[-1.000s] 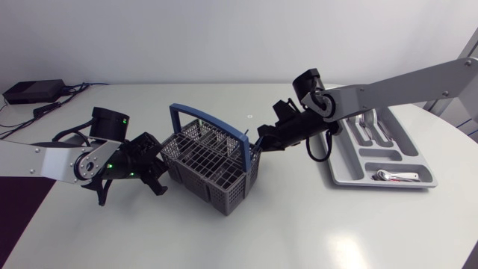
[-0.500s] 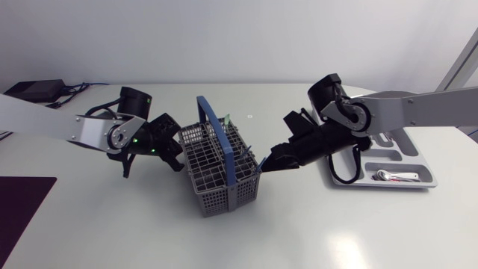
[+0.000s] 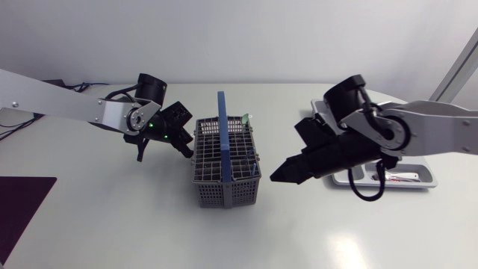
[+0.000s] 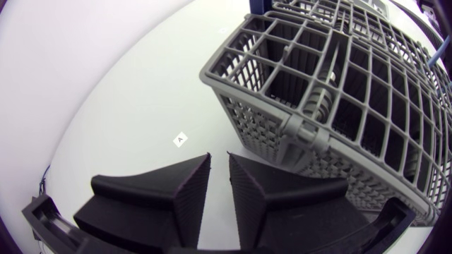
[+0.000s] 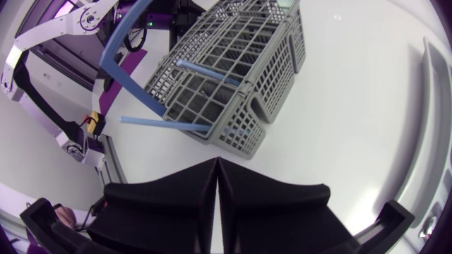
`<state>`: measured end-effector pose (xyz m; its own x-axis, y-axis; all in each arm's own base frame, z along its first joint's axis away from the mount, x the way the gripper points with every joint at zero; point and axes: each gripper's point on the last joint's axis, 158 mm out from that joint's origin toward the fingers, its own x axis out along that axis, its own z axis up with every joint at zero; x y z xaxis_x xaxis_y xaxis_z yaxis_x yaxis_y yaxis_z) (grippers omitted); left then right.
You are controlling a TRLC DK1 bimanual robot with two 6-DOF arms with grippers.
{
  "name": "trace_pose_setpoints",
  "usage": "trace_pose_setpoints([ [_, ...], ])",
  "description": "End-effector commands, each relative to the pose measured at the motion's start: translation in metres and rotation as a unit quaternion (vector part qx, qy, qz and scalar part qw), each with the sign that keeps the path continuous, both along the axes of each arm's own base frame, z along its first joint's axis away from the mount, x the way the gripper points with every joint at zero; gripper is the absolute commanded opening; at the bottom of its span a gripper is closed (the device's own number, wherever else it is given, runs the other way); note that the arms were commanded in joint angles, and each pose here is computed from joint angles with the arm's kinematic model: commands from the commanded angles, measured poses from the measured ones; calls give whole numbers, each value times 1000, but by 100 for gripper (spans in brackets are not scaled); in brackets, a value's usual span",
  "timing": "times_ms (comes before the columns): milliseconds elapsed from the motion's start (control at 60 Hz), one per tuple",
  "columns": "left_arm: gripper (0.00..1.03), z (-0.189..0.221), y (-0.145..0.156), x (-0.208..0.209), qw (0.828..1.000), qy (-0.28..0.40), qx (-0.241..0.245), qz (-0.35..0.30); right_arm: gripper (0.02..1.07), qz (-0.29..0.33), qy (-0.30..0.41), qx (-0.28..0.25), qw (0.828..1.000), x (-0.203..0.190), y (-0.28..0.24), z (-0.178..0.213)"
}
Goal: Unload the cutlery basket into the drawer organizer.
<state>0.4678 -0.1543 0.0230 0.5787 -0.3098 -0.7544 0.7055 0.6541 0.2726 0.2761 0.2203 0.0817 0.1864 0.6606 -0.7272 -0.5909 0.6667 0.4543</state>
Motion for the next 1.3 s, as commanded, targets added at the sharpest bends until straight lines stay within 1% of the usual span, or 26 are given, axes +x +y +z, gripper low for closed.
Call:
trace_pose_setpoints([
  [0, 21, 23, 12, -11, 1000, -19, 0, 2, 10, 13, -60, -20, 998, -3, -14, 7],
  [17, 21, 25, 14, -14, 1000, -20, 0, 3, 10, 14, -67, -23, 997, -4, -15, 7],
  [133, 21, 48, 14, -48, 999, -41, -1, -12, 23, 18, -162, -52, 985, 1, -28, 23],
  [233, 22, 62, 4, -76, 998, -53, -3, -34, 30, 28, -212, -58, 975, 0, -27, 33],
  [317, 22, 71, -4, -96, 997, -58, -6, -50, 35, 42, -248, -49, 966, -2, -20, 39],
  [367, 22, 75, -10, -109, 996, -58, -8, -61, 40, 52, -268, -49, 961, -4, -16, 41],
  [433, 22, 76, -18, -124, 995, -57, -11, -75, 46, 87, -305, -67, 946, -9, -9, 41],
  [450, 22, 76, -18, -126, 995, -56, -11, -77, 46, 99, -318, -74, 940, -11, -7, 41],
  [500, 22, 77, -24, -135, 995, -55, -12, -86, 46, 112, -341, -85, 929, -11, -4, 41],
  [583, 22, 75, -28, -145, 994, -52, -12, -96, 53, 133, -357, -84, 921, -18, 0, 43],
  [650, 22, 73, -29, -150, 994, -50, -12, -100, 61, 153, -385, -77, 907, -23, 7, 47],
  [700, 22, 72, -30, -153, 993, -49, -12, -103, 65, 159, -398, -70, 901, -25, 13, 49],
  [800, 22, 69, -33, -158, 993, -44, -13, -107, 67, 166, -406, -66, 896, -21, 21, 47],
  [883, 22, 65, -37, -164, 993, -39, -13, -115, 72, 173, -400, -68, 898, -19, 27, 40],
  [1117, 22, 61, -45, -174, 991, -33, -14, -128, 72, 178, -398, -73, 897, -7, 38, 27],
  [1167, 22, 60, -48, -176, 991, -32, -14, -132, 71, 178, -401, -72, 896, -3, 41, 27],
  [1283, 22, 59, -50, -178, 990, -31, -15, -136, 60, 179, -404, -78, 894, 2, 47, 26],
])
